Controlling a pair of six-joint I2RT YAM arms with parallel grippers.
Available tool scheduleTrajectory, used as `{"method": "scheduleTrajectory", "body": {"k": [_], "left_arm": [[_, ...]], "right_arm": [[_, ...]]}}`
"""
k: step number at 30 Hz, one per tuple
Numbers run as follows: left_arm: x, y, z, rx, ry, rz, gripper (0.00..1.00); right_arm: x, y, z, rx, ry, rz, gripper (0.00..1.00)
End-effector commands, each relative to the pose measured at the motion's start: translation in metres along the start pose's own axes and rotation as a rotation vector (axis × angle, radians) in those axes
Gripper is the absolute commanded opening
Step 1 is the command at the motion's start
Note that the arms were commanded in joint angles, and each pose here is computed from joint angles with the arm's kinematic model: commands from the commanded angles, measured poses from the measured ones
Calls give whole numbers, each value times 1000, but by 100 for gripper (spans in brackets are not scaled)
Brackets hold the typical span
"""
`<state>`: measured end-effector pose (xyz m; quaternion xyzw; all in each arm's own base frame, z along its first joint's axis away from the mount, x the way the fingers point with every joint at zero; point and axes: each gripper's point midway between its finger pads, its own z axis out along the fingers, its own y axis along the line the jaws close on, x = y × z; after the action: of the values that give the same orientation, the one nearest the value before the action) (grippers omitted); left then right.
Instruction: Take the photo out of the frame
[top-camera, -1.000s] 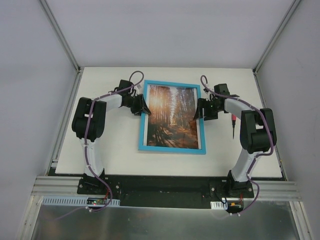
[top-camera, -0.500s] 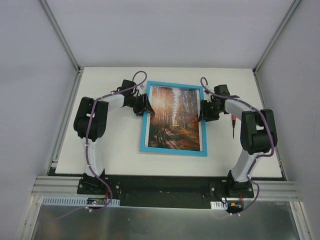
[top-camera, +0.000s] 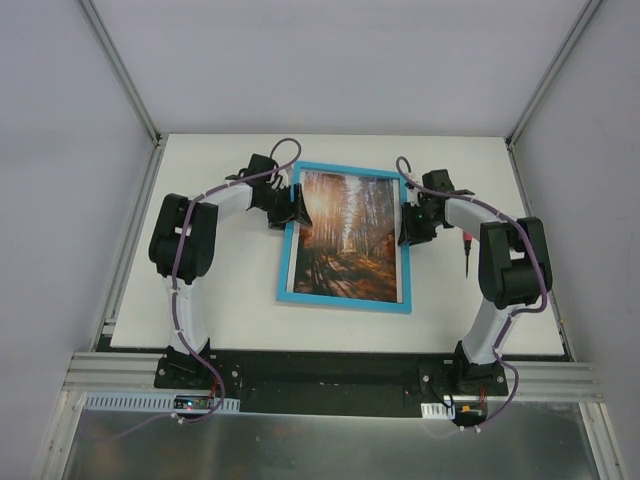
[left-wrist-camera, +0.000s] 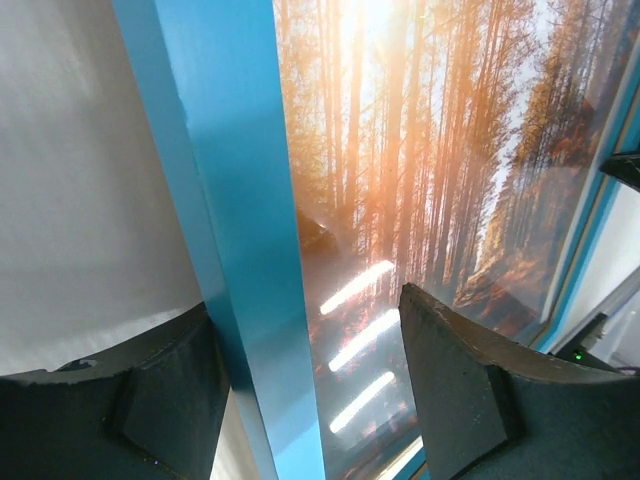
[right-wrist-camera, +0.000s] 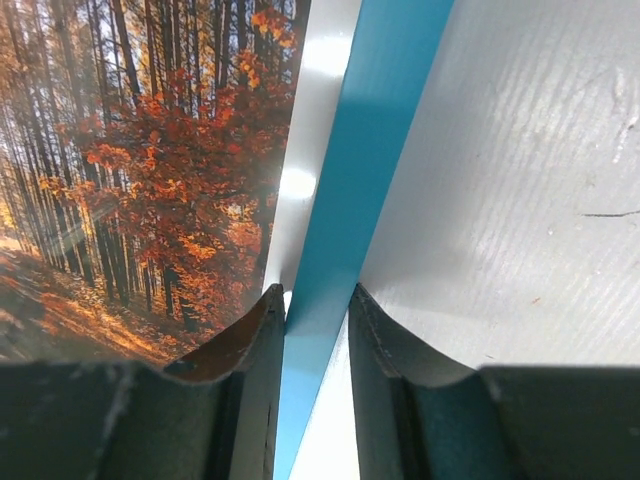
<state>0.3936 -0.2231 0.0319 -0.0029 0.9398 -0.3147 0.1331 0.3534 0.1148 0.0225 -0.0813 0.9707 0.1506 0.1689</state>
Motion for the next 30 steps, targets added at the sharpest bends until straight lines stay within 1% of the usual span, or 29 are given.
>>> {"method": "scheduleTrajectory", "body": {"k": [1, 4, 7, 16, 20, 22, 23, 24, 27, 28, 30], "left_arm": [[18, 64, -2, -257, 53, 50, 64], [19, 69, -7, -280, 63, 36, 66], [20, 73, -11, -299, 73, 42, 68], [21, 94, -33, -349, 89, 22, 68], [21, 94, -34, -344, 89, 20, 64], [21, 94, -34, -344, 90, 18, 57], [21, 94, -34, -345, 91, 16, 49], [20, 94, -35, -346, 90, 16, 45], [18, 92, -38, -351, 85, 20, 38], [16, 91, -39, -355, 81, 20, 33], [11, 89, -43, -359, 69, 30, 29]], "right_arm": [[-3, 10, 1, -15, 25, 8, 26], [-4, 13, 2, -24, 32, 18, 17], [-8, 18, 3, -40, 35, 23, 13], [-11, 37, 12, -37, 74, -23, 9], [-16, 43, 8, -32, 59, -33, 8], [-18, 44, 5, -20, 50, -40, 8], [-18, 43, 4, -14, 47, -40, 7], [-18, 43, 3, -9, 44, -41, 7], [-23, 42, -4, 3, 16, -51, 6], [-25, 43, -6, -2, 9, -50, 5], [-28, 49, -10, -25, -2, -56, 3]]}}
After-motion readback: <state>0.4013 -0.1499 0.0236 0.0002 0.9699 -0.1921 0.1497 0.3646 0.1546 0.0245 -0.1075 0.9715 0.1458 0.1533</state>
